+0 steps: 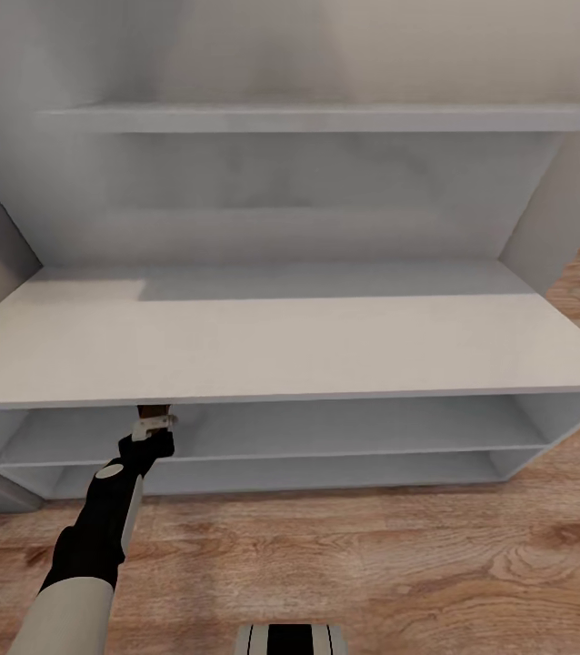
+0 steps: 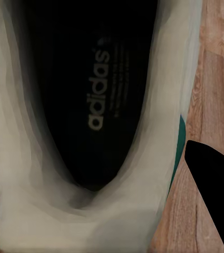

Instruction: Pick up the two gym shoes and the two sandals from the corridor floor and place them onto the hallstand (shoe rack) in the corridor, making sure they are on the rack and not on the floor. Arrange them so the two gym shoes are next to each other and the two sandals are next to each other.

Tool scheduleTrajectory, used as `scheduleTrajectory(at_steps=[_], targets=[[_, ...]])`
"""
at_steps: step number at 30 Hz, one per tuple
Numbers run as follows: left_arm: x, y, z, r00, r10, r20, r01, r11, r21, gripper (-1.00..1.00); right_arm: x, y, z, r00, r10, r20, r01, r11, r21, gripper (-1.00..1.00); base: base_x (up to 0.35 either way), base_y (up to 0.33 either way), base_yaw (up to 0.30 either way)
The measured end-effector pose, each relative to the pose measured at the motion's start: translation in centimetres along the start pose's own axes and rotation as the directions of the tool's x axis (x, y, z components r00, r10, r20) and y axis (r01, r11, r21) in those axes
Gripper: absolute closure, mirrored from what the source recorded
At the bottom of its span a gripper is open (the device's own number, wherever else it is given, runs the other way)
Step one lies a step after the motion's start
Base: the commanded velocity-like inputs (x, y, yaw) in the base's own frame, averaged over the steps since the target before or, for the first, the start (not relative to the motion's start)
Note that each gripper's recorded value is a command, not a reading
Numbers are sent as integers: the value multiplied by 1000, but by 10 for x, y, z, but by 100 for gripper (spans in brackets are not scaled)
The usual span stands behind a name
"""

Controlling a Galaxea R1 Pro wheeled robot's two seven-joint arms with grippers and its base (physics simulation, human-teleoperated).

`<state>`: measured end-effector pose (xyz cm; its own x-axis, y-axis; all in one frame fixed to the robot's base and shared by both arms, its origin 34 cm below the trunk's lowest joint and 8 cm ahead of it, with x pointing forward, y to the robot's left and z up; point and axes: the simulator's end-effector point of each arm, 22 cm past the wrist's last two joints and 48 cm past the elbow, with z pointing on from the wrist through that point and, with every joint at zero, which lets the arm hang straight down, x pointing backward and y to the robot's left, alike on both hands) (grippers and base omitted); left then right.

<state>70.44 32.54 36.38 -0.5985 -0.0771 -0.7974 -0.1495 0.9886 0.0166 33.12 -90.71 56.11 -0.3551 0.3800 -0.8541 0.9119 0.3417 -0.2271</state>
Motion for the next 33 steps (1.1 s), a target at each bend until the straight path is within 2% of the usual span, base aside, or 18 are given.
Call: scheduleTrajectory(at_steps=[14, 33], targets=[[0, 0, 0, 1000, 0, 0, 0, 1000, 0, 100, 0, 0, 0, 1000, -1, 0, 1, 1000, 0, 100, 65, 0, 0], [0, 0, 0, 1000, -1, -1, 1, 1000, 0, 100, 0, 0, 0, 1000, 0, 0, 0, 1000, 0, 100, 3, 0, 0]])
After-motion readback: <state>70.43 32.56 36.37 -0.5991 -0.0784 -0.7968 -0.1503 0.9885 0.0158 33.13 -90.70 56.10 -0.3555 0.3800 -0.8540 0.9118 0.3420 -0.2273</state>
